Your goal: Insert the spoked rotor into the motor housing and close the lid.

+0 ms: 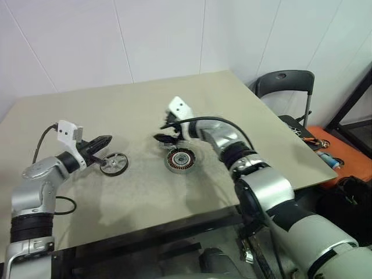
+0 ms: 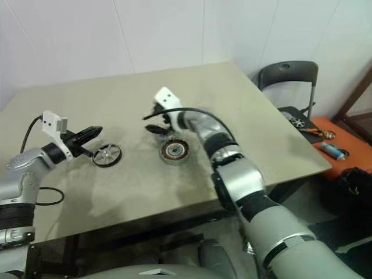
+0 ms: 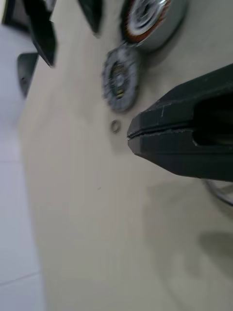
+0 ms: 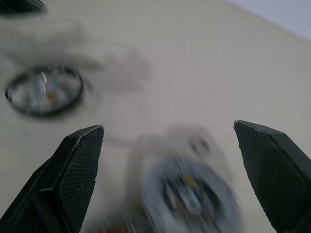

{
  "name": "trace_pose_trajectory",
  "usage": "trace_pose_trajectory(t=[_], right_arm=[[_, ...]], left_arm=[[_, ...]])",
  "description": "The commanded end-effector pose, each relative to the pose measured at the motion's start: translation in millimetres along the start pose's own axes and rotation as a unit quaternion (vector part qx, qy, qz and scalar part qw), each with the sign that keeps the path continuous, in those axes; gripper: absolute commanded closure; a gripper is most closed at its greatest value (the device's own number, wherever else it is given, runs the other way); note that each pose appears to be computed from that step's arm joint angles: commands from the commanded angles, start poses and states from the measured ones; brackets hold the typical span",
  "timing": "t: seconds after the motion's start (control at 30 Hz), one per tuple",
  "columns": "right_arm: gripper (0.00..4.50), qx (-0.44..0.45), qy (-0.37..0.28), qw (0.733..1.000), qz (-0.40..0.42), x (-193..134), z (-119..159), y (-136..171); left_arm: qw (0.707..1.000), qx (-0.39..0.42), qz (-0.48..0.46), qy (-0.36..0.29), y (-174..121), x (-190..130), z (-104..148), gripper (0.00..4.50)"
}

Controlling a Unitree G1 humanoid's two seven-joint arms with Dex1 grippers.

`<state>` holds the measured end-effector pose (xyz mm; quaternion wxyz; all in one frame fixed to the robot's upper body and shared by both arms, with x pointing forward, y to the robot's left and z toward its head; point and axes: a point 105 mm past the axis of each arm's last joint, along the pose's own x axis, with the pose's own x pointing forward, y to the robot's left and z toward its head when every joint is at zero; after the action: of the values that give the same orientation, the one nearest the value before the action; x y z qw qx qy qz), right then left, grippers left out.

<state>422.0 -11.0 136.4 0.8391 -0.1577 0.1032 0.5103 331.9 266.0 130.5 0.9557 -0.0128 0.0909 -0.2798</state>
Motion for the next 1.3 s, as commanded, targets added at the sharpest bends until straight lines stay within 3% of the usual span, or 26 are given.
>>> trace_pose_trajectory(t=[0.03, 0.2, 0.33, 0.47, 0.8, 0.93, 1.13, 1.23, 1.3], right_arm=[[0.02, -0.027, -0.032, 0.999, 0.030, -27.1, 22.2, -7.0], [0.02, 0.010, -0.013, 0.998, 0.069, -68.3, 8.7, -10.5], [0.02, 0.016, 0.035, 0.993, 0.113, -103.2, -24.6, 5.8], [0.02, -0.012, 0.083, 0.989, 0.120, -112.5, -53.2, 20.8], [0.02, 0.026, 0.022, 0.997, 0.073, -108.3, -30.9, 12.9], [0.02, 0.040, 0.009, 0.998, 0.042, -105.5, -24.0, 2.3], [0.02, 0.021, 0.003, 0.999, -0.030, -98.0, -17.7, -20.2], [0.02, 0.023, 0.015, 0.997, 0.077, -102.2, -23.4, 14.6], [0.02, 0.022, 0.025, 0.996, 0.084, -102.2, -26.8, 20.3]], left_arm=[[0.997, 0.013, -0.069, 0.031, -9.3, -7.1, -1.0, 4.50], [0.991, 0.047, -0.117, 0.048, -7.9, -11.9, 1.7, 4.50], [0.981, 0.107, -0.153, 0.059, -11.2, -9.4, 2.1, 4.50], [0.973, 0.145, -0.169, 0.066, -13.5, -6.5, -4.4, 4.50], [0.978, 0.128, -0.160, 0.038, -10.8, 1.7, 5.9, 4.50], [0.992, 0.023, -0.124, -0.013, 1.4, 11.2, 31.5, 4.50], [0.994, 0.039, -0.088, -0.050, 6.3, 16.3, 41.2, 4.50], [0.981, 0.137, -0.140, 0.013, -10.1, 8.9, 10.3, 4.50], [0.981, 0.127, -0.148, 0.005, -14.2, 8.7, 9.1, 4.50]])
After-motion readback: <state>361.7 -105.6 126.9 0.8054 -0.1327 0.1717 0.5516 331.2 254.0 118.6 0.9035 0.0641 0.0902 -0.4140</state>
